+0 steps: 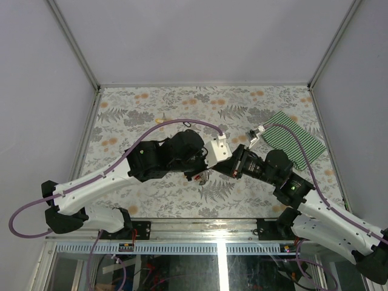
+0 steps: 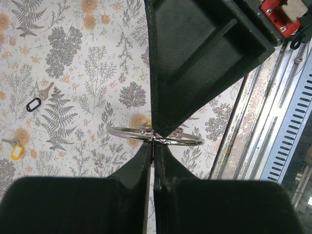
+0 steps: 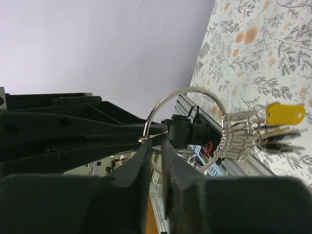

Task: Put the keys on the keyring

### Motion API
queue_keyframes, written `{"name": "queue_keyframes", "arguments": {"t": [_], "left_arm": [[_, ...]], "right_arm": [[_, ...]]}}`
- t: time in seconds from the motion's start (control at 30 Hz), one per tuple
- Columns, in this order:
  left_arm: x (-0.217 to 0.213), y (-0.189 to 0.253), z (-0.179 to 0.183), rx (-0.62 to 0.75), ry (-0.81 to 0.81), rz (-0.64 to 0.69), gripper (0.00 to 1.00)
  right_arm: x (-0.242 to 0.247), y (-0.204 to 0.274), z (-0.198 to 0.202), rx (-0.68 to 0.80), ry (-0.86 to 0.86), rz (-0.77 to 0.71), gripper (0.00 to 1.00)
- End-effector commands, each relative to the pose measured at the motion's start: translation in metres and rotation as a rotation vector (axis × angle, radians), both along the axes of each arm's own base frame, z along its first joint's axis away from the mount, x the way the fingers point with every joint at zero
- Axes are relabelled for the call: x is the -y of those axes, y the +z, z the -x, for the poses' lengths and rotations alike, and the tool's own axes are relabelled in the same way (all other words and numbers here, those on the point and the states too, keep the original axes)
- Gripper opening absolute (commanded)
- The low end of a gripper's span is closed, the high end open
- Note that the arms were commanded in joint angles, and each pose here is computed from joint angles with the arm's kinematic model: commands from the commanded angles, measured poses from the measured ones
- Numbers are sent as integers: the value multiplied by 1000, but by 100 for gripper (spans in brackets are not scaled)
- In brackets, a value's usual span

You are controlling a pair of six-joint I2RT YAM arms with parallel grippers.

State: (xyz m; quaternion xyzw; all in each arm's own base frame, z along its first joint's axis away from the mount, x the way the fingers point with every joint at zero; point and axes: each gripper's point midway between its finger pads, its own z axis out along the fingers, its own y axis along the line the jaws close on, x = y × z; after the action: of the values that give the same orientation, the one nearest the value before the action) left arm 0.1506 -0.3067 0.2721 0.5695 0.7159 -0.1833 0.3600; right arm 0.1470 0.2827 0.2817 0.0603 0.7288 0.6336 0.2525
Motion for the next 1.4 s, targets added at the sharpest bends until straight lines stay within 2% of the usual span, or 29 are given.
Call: {"name": "queue_keyframes", "arguments": {"t": [0.0, 0.13, 0.4, 0.5, 0.6, 0.9, 1.07, 1.37], "left_arm": [[15, 22, -1, 34, -16, 111, 0], [14, 24, -1, 33, -7, 111, 0], [16, 18, -4, -19, 63, 87, 0], [16, 14, -2, -40, 64, 80, 0], [16, 14, -1, -47, 59, 83, 0], [18, 25, 3, -45, 36, 111, 0], [21, 21, -3, -64, 84, 88, 0], [22, 14, -12, -117, 184, 35, 0]], "right_arm": [[4, 19, 1, 146, 0, -4, 26], [8, 20, 2, 355, 23, 97, 37], [9, 26, 11, 694, 86, 124, 55], [16, 31, 11, 775, 54, 134, 55], [25, 32, 10, 848, 23, 180, 49], [29, 35, 24, 1029, 81, 190, 45], [24, 33, 33, 1103, 151, 187, 54], [24, 16, 16, 1153, 123, 288, 60]]}}
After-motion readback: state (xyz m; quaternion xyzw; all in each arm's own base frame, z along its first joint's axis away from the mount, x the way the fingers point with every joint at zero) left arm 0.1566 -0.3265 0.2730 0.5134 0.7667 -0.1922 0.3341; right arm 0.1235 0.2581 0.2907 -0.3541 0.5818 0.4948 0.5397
